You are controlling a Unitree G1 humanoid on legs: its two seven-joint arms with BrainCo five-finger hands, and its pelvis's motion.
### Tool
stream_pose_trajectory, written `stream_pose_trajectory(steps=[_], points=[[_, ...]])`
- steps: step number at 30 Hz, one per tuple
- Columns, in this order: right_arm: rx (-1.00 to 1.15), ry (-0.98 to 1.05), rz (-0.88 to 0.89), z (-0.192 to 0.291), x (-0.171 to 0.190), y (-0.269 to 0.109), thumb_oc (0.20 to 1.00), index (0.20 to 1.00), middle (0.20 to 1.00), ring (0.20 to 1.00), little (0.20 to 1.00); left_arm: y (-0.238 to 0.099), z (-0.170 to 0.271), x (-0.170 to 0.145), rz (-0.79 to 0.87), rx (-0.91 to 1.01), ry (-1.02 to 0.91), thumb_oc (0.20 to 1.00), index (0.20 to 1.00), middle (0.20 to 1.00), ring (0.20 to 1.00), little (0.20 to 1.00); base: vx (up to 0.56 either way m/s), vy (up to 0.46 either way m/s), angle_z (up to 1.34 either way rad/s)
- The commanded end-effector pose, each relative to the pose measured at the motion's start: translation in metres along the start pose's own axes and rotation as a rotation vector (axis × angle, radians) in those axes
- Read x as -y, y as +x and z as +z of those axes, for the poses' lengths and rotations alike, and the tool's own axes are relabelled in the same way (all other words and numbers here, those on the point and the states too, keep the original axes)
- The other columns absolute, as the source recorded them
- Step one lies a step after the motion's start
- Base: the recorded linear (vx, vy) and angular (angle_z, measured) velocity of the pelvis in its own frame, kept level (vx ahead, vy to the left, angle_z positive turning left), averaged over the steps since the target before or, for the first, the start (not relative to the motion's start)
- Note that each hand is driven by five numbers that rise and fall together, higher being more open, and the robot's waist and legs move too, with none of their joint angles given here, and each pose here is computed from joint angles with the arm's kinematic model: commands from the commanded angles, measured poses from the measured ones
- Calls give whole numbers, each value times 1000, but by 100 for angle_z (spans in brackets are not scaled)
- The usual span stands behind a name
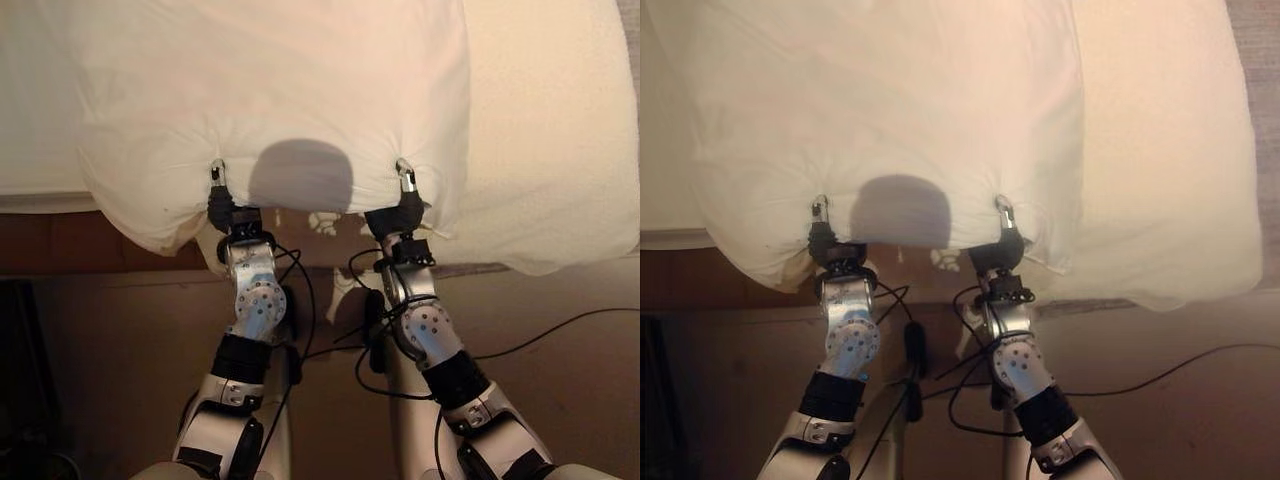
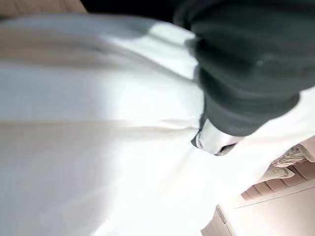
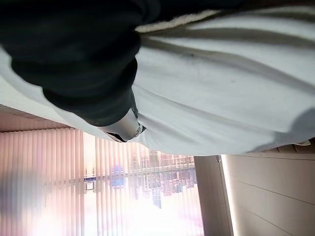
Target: Make the bed
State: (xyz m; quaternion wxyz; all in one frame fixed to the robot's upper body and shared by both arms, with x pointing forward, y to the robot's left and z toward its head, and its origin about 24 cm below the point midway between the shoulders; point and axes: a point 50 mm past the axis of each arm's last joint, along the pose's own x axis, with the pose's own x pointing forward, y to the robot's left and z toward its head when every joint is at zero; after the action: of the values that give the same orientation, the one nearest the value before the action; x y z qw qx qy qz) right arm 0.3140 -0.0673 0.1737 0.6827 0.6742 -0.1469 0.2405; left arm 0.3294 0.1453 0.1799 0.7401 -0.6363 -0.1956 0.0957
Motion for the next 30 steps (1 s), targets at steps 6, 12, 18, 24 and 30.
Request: stream_pose_trajectory(steps=[6,12,18,24,30], points=[[234,-163,8,62,-3,-23,200,200,200,200,200,-2,87,-49,146,388,22,200,200,200,200,200,27,-109,-3],[307,-333,-183,90,25,-39,200,200,200,200,200,-9,94,-62,166,417,93,200,200,200,200,200,18,-111,6],[354,-491,-355,115,47,-57,200,200,200,200,200,-8,116,-64,160,499,184,200,200,200,200,200,64,263,-3],[434,-490,-422,136,59,-76,200,200,200,200,200,-8,109,-70,124,446,185,200,200,200,200,200,24,569,-9],[494,-384,-477,133,76,-88,200,200,200,200,200,-18,105,-86,141,392,233,200,200,200,200,200,73,690,-33]])
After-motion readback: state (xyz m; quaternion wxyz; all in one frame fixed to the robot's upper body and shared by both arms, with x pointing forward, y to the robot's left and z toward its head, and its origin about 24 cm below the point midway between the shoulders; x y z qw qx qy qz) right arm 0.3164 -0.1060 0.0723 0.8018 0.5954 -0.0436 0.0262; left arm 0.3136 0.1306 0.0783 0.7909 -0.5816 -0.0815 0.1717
